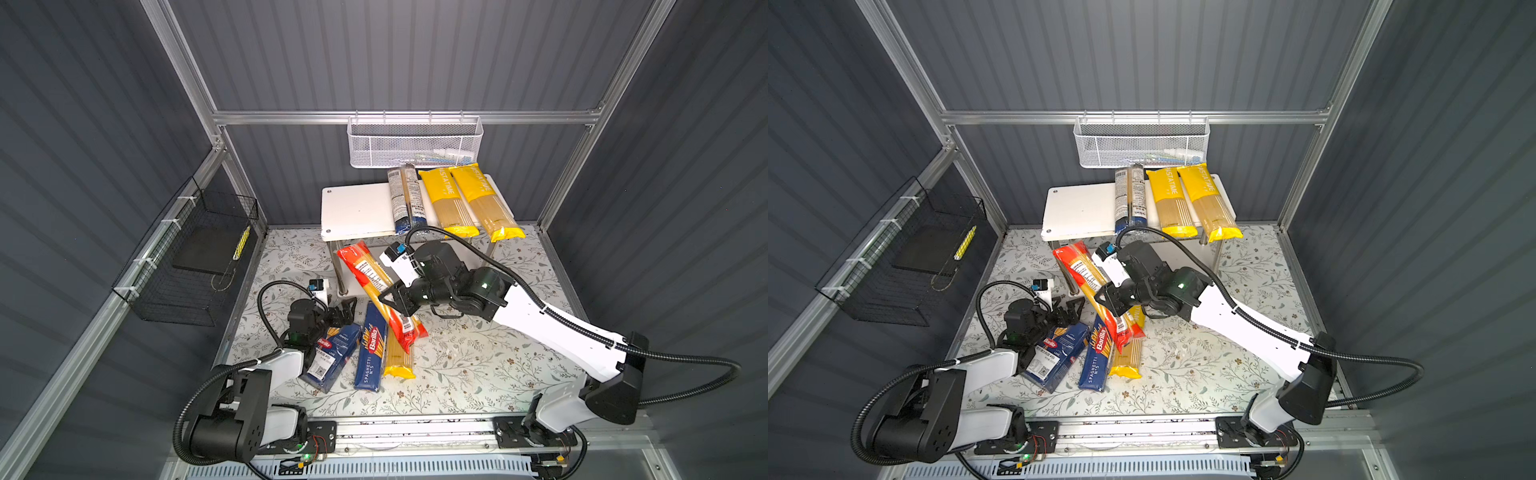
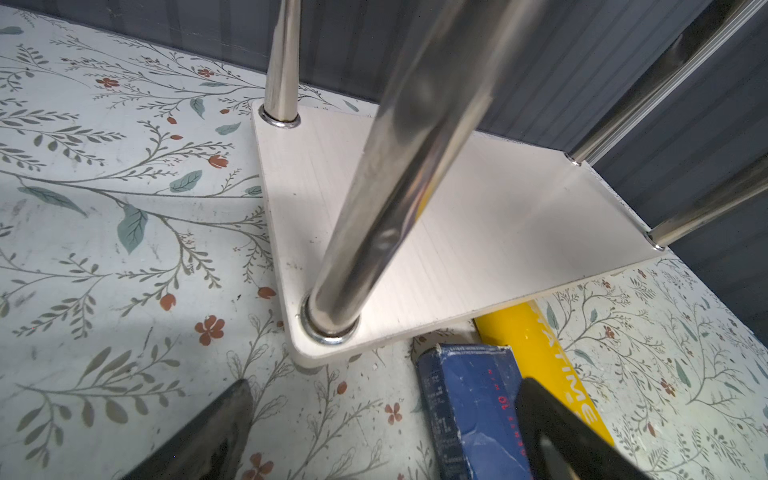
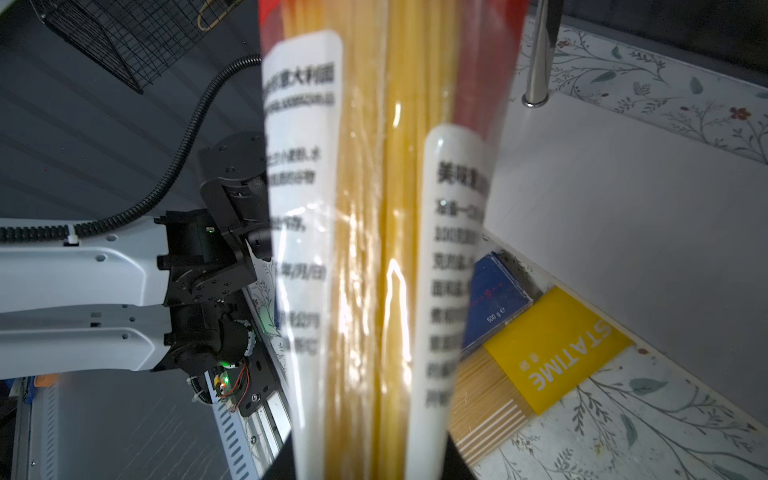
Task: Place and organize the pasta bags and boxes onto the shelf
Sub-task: 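Carry the red-and-yellow spaghetti bag over the top shelf beside the clear bag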
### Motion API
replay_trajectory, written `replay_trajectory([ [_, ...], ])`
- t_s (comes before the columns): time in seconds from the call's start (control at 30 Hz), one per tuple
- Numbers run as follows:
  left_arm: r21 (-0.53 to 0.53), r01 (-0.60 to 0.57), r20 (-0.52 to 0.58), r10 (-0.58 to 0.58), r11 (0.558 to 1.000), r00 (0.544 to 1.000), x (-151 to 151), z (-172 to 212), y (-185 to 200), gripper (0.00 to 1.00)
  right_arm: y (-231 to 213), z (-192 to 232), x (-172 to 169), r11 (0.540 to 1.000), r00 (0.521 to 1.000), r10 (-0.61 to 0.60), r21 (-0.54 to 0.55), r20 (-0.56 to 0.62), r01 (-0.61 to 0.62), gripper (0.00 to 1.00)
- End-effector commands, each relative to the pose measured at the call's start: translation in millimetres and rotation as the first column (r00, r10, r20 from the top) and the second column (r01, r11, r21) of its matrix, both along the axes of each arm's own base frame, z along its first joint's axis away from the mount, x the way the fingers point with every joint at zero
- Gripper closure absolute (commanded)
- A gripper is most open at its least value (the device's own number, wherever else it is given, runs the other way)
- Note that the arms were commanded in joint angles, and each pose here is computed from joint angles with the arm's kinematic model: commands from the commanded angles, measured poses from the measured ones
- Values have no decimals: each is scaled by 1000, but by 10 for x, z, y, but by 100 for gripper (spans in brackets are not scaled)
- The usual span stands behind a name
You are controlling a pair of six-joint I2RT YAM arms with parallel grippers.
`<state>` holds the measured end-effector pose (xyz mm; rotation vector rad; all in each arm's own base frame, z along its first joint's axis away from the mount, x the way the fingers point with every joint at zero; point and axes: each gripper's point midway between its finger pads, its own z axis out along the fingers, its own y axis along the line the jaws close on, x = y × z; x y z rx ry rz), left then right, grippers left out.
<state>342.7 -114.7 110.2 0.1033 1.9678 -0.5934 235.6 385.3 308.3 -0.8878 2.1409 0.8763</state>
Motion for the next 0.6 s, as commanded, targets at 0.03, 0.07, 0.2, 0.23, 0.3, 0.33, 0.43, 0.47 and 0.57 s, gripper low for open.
replay_trajectory([
  [0.03,-8,8,-115,-9,1000,993,-177,-280,-18,1,108,707,88,987,993,-19,158,116,0,75],
  [0.07,-8,8,-115,-9,1000,993,-177,-281,-17,1,113,764,105,986,992,-24,164,124,3,75],
  [0.2,-9,10,-117,-11,1000,993,-177,-288,-20,1,110,884,200,983,989,-77,175,129,54,75],
  [0.23,-9,11,-116,-12,1000,993,-176,-283,-23,1,112,912,230,981,987,-91,181,129,67,75],
  [0.3,-10,11,-118,-12,1000,993,-178,-287,-22,1,130,971,272,977,985,-111,194,131,85,75],
  [0.33,-9,11,-116,-12,1000,993,-177,-284,-22,1,136,998,302,975,983,-126,199,131,98,76],
  [0.43,-10,12,-114,-13,1000,993,-179,-280,-24,1,160,1084,385,968,977,-159,216,145,126,76],
  [0.47,-11,12,-113,-14,1000,994,-180,-276,-25,1,170,1119,414,966,974,-169,221,153,133,76],
  [0.57,-11,12,-112,-13,1000,994,-177,-272,-24,1,217,1233,485,961,967,-185,238,176,141,76],
])
